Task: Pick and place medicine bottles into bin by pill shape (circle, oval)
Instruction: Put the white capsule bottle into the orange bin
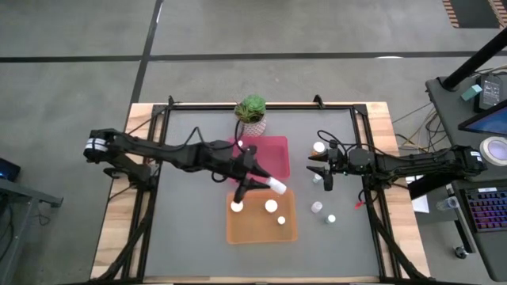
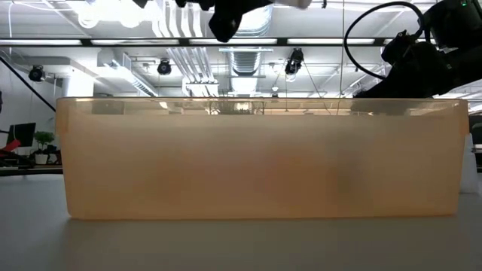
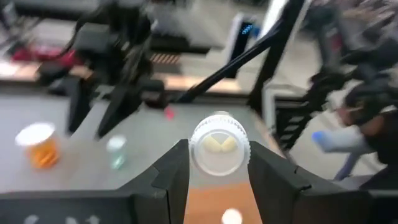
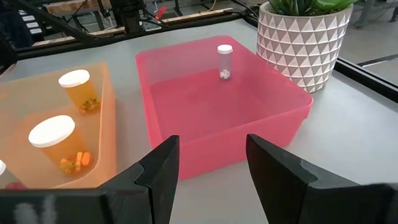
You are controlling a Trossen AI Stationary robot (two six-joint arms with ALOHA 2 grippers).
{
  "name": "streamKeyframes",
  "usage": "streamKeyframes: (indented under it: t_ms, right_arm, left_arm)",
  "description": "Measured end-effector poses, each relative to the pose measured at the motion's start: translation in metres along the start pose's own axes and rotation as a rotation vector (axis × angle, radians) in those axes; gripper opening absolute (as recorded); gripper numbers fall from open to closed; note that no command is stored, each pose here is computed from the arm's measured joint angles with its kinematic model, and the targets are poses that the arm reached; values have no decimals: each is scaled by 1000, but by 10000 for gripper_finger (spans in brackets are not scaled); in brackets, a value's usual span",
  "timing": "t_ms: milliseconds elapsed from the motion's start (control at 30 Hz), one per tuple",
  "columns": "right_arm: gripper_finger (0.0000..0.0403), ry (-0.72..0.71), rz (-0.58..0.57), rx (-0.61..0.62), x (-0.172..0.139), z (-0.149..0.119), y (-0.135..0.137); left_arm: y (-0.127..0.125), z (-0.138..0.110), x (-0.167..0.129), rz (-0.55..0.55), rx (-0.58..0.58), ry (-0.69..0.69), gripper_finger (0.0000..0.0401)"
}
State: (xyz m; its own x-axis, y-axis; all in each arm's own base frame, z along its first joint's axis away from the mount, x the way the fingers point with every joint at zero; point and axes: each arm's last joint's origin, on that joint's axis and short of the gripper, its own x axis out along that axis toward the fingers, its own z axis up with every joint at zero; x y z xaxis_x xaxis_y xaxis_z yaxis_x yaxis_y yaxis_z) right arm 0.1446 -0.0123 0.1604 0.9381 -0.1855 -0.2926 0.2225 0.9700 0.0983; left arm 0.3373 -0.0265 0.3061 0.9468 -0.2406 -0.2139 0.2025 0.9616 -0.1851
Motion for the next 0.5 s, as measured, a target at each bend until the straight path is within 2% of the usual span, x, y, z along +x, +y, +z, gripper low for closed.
streamKeyframes:
  t_ms: [267,500]
  right_arm:
    - [178,-12,0,-12,0,1,0]
    - [178,-19,0,-30,0,2,0]
  left_arm:
    - [-20,20,-6,192,-104,270,125]
    - [-31,19,17,224,-149,445,125]
